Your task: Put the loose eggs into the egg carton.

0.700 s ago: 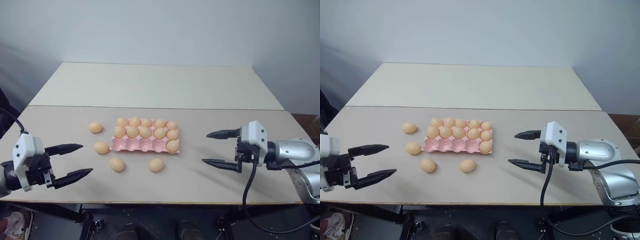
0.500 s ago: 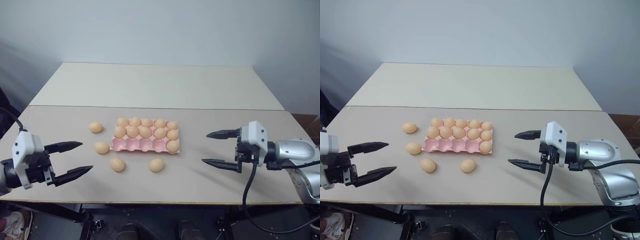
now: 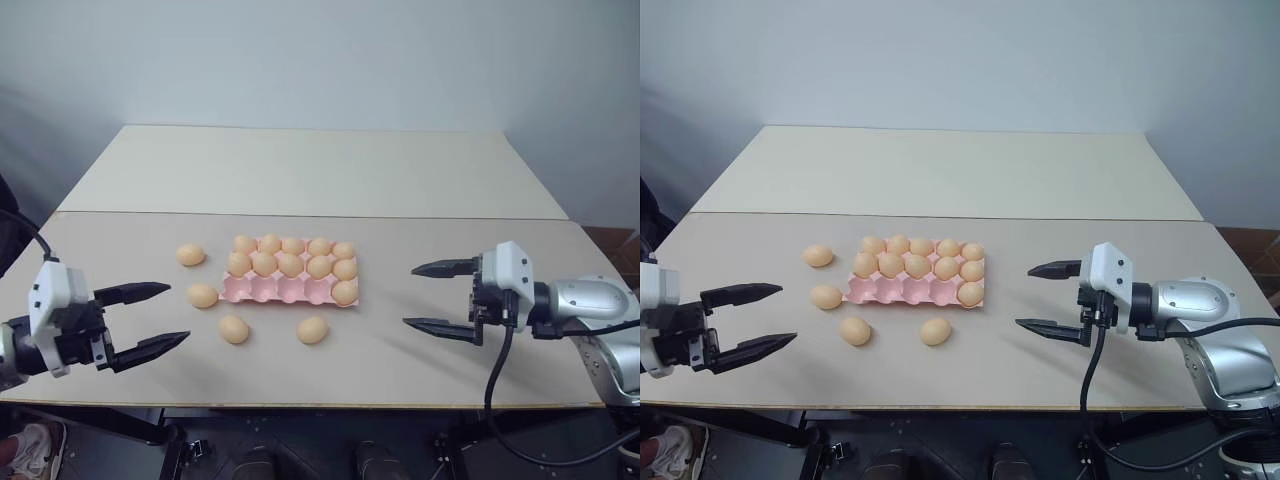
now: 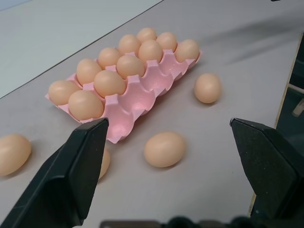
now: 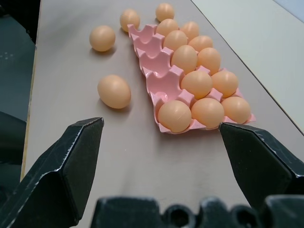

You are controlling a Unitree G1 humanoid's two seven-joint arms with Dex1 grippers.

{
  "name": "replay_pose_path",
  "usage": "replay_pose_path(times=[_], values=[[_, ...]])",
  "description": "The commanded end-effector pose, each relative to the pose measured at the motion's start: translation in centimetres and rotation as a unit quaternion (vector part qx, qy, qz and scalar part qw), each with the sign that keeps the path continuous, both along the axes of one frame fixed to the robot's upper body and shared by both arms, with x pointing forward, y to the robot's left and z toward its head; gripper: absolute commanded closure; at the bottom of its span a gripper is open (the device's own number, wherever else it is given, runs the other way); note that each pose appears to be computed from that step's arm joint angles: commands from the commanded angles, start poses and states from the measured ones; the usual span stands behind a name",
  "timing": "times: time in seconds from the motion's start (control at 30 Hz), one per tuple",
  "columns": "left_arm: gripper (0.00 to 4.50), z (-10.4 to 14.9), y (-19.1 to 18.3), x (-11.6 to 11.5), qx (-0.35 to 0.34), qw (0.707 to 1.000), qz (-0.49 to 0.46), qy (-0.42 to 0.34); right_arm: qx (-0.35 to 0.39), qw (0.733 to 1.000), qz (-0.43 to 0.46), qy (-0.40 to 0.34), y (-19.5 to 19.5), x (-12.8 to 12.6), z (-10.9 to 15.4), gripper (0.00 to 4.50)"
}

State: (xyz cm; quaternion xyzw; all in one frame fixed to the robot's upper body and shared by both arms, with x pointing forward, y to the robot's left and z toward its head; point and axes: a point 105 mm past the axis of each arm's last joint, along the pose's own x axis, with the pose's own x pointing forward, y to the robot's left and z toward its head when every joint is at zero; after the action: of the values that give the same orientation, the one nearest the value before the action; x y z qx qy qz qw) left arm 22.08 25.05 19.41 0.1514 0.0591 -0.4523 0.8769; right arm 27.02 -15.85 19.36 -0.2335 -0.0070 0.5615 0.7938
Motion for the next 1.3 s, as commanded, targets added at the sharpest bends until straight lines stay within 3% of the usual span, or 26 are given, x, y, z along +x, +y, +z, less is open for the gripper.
replay_pose_path(times=[0.03,0.3,0.73,1.07,1.17,1.3], values=[[0.05,0.2,-0.8,-0.4,0.010,1.000,-0.023,-0.009,-0.011,1.000,0.012,-0.023,-0.1,-0.4,1.2,0.00],[0.05,0.1,-2.8,-0.4,0.016,0.996,-0.088,-0.001,-0.028,0.997,0.069,-0.027,2.9,-1.1,0.7,0.00],[0.05,-0.5,-3.7,0.0,0.047,0.988,-0.146,0.017,-0.156,0.967,0.168,-0.108,12.9,1.1,-4.6,0.00],[0.05,-0.7,-4.2,-0.1,0.051,0.985,-0.163,0.019,-0.203,0.956,0.176,-0.119,15.7,2.3,-6.9,0.00],[0.00,-0.7,-4.2,-0.2,0.054,0.985,-0.165,0.020,-0.221,0.951,0.180,-0.120,15.7,2.5,-7.8,0.55],[0.00,-0.6,-4.1,-0.3,0.055,0.985,-0.164,0.020,-0.221,0.951,0.177,-0.121,15.7,2.6,-7.9,1.84]])
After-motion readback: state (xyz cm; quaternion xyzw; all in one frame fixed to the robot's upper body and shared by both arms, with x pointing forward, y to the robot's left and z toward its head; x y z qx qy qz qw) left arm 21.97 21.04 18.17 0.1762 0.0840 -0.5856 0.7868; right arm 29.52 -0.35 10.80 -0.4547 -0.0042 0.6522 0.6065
